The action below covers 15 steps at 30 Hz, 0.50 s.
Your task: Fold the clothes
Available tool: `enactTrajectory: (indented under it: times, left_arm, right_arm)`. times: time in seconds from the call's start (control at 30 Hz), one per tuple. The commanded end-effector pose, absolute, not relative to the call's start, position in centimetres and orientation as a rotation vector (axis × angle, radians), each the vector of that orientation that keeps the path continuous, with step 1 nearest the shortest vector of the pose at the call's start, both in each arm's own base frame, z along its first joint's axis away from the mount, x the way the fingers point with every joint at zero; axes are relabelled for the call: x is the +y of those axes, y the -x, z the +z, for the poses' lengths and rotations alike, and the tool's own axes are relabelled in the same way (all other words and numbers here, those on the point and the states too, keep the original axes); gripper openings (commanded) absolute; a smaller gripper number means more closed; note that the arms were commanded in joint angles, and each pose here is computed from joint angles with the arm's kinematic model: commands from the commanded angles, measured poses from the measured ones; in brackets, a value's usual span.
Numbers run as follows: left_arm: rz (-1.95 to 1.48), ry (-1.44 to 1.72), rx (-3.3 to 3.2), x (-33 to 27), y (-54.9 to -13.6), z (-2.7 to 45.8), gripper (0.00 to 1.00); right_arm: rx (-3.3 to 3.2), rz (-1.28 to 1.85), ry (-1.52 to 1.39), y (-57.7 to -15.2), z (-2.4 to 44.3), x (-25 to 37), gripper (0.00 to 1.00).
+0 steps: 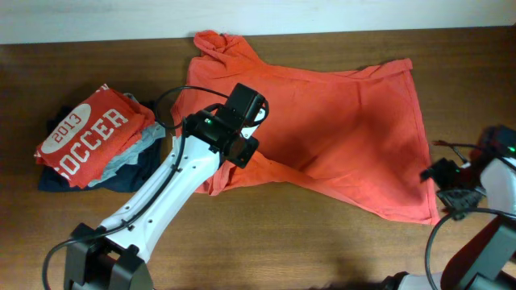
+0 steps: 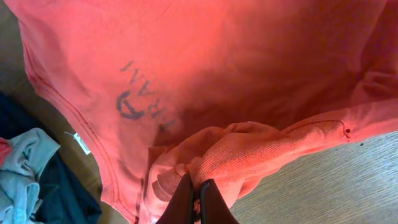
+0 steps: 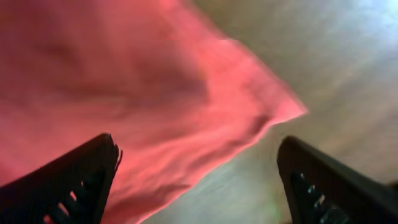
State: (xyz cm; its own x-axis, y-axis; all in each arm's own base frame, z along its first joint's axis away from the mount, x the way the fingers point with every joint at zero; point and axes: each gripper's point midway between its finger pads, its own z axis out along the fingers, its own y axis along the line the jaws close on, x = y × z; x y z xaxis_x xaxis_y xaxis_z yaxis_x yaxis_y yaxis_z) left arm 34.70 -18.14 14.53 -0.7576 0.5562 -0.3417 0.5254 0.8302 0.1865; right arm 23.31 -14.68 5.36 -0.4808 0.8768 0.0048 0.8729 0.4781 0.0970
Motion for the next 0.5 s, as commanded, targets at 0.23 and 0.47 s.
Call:
enactTrajectory:
  times: [0.23, 0.47]
  left_arm:
    - [0.120, -0.823, 2.602, -18.0, -34.9, 15.4, 0.00]
    - [0.128, -0.832, 2.621, -17.8, -34.5, 15.2, 0.00]
  right_arm:
    - [2.586, 0.106, -1.783, -19.7, 1.3, -15.1, 0.83]
    - [2.584, 0.106, -1.800, -19.0, 0.0, -14.5, 0.74]
